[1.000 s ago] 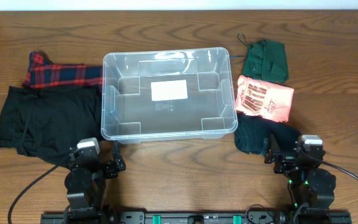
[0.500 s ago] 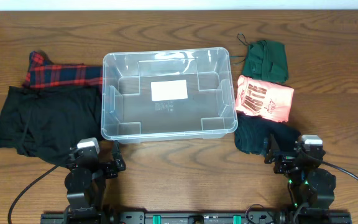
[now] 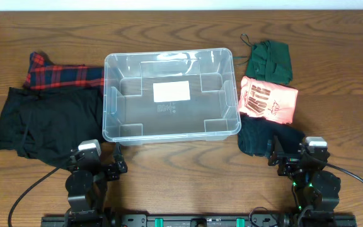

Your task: Pack container

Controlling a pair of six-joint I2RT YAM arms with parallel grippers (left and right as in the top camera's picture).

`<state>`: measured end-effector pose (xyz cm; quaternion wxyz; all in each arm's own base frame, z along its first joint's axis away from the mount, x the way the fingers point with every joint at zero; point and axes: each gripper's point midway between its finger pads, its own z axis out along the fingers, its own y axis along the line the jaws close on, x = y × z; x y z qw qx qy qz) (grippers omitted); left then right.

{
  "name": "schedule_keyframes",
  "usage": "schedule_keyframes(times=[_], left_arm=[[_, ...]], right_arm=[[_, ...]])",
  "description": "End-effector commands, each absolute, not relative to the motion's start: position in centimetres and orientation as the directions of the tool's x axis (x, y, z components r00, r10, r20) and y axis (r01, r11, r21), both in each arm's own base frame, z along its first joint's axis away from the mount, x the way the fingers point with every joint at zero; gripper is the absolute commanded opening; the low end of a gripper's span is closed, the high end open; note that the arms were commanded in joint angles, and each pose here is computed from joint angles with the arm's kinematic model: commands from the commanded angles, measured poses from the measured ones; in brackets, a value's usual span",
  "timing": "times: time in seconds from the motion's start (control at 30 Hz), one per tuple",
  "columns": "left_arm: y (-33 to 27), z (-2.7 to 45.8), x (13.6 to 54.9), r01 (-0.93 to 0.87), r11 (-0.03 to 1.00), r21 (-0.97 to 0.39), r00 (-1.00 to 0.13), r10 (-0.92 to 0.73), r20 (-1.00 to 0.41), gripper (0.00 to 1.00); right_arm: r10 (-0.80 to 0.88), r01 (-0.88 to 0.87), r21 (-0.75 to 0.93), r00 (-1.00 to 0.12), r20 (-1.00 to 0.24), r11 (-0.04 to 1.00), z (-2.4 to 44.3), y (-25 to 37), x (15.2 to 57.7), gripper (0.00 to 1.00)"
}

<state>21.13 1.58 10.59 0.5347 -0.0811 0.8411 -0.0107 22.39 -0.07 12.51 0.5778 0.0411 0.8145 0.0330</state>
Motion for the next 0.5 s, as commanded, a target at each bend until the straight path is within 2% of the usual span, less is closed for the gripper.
schedule_keyframes(times=[0.0,0.13,0.3,0.47], left_arm=[[1.0,11.1,21.7,-0.096,0.987,-0.132,-0.381,-0.159,-0.911,0.98],[1.1,13.6,22.2,-0.107,0.976,-0.190,-0.300,-0.214,-0.930,0.98],[3.4,19.5,21.7,-0.249,0.914,-0.319,-0.159,-0.364,-0.918,0.98],[4.2,26.5,22.3,-0.289,0.891,-0.351,-0.113,-0.396,-0.911,0.98]], right_arm=[[0.114,0.027,0.112,-0.329,-0.937,0.993,12.4,0.0,22.4,0.99],[0.114,0.027,0.112,-0.329,-0.937,0.993,12.4,0.0,22.4,0.99],[0.114,0.027,0.112,-0.330,-0.937,0.993,12.4,0.0,22.4,0.99],[0.114,0.027,0.112,-0.329,-0.937,0.993,12.4,0.0,22.4,0.99]])
